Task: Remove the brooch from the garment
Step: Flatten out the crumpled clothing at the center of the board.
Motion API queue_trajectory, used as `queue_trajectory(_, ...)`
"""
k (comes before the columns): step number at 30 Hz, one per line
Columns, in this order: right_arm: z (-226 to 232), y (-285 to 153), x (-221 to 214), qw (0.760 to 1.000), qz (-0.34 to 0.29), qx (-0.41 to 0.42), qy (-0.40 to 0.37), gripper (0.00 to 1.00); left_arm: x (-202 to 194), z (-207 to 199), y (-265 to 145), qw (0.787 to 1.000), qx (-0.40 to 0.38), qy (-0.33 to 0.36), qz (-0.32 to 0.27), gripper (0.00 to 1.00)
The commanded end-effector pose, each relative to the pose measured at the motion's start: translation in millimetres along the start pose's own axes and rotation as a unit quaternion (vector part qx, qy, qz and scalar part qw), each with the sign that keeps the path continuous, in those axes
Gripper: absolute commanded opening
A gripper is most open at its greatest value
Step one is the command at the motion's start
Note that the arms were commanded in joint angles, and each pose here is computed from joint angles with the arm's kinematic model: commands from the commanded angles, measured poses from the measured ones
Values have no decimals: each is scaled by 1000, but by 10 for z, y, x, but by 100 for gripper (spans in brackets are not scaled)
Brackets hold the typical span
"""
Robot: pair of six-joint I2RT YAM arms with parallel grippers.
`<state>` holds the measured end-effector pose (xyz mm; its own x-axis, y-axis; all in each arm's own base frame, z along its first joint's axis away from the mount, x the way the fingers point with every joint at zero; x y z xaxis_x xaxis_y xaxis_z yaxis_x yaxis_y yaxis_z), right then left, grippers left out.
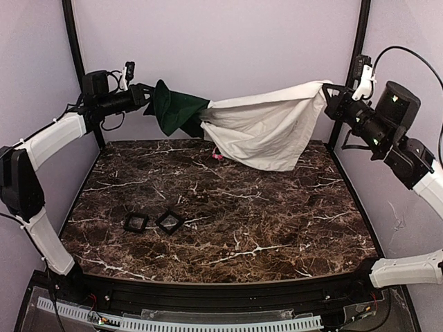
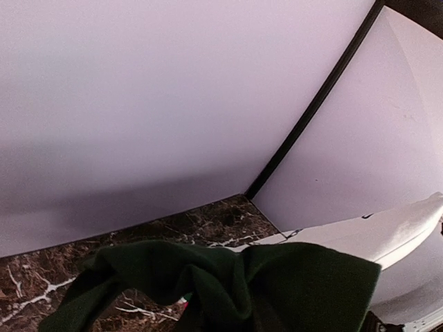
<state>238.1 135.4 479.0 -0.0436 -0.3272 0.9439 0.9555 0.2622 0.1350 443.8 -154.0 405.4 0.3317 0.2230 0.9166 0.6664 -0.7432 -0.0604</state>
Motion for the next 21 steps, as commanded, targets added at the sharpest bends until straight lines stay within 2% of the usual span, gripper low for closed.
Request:
queue_trajectory(1,-168,-79,-930,990,133,10,41,0,-765,248,-182,998,46,-24,38,55)
queue_trajectory(2,-205,-113,-1165,984,169,12,48,0,-885,298,-213,997,61,-34,41,63)
queue_trajectory(4,-273,-183,-1557,972,226,14,65,0,-1245,391,-305,993,83,-59,61,71)
queue_trajectory(8,-349,-293,-2024,953,291,15,88,0,-1623,437,-384,986,99,-96,91,77)
queue_trajectory(16,-404,-303,-2146,951,297,-2,91,0,-1985,262,-241,970,155,-94,162,86)
queue_trajectory(21,-387,-240,-2244,947,308,-1,91,0,-2462,440,-164,936,231,-114,238,87)
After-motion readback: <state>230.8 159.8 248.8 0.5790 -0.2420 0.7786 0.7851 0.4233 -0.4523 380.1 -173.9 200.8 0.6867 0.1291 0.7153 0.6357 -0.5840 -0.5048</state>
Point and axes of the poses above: each gripper's point midway between its finger pads, its own y axis out along the fingers, its own z axis along the line the jaws close on, x = y × z, the point moved 7 cm from there along -y, back along the fingers, and after that the axes turned 4 degrees about y, right-handed, at the moved point
